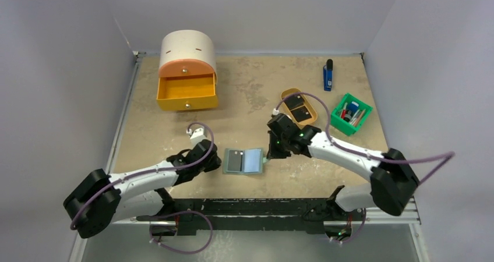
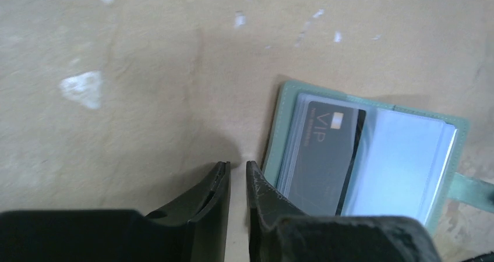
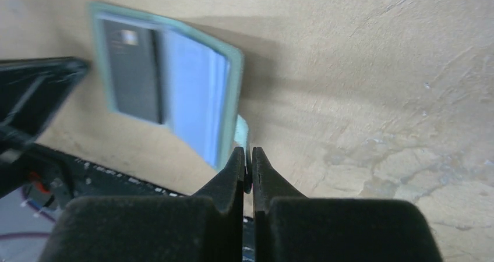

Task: Put the credit cards into the card holder
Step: Close the card holder at the center of the board.

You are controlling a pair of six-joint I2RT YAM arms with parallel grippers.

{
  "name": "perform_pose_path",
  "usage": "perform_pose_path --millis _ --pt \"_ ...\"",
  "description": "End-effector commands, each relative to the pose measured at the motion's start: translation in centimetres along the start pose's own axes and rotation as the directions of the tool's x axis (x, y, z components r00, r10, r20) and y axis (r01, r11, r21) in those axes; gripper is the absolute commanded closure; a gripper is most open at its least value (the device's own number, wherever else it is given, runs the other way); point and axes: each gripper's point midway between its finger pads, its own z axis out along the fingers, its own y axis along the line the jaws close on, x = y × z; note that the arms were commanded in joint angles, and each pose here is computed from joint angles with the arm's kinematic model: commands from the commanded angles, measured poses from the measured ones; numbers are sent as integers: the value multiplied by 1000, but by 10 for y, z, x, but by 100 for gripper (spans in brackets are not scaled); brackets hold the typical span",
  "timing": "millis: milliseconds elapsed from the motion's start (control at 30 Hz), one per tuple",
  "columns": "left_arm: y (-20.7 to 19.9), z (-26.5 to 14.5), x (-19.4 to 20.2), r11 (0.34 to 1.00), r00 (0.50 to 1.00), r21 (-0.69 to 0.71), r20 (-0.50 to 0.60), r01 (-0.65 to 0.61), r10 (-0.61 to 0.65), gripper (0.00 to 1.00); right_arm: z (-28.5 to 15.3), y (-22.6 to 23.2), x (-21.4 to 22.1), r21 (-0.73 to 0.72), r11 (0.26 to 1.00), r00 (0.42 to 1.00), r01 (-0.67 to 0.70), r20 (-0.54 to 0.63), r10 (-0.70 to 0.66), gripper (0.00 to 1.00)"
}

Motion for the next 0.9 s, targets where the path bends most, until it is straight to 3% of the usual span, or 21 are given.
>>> perform_pose_path --millis 0,300,533,867 --pt "-42 9 5 985 999 169 -29 28 -23 85 -35 -4 -14 -27 999 994 30 110 -27 100" --pt "-94 19 21 973 997 224 -45 -51 63 90 -82 39 -37 -248 952 960 177 256 -112 100" --pt "-81 13 11 984 999 174 -1 -51 52 90 -76 73 -35 -390 894 964 221 225 -140 100" --pt "-48 1 3 994 998 93 44 -58 54 91 -34 101 -34 -461 869 981 182 147 -127 100"
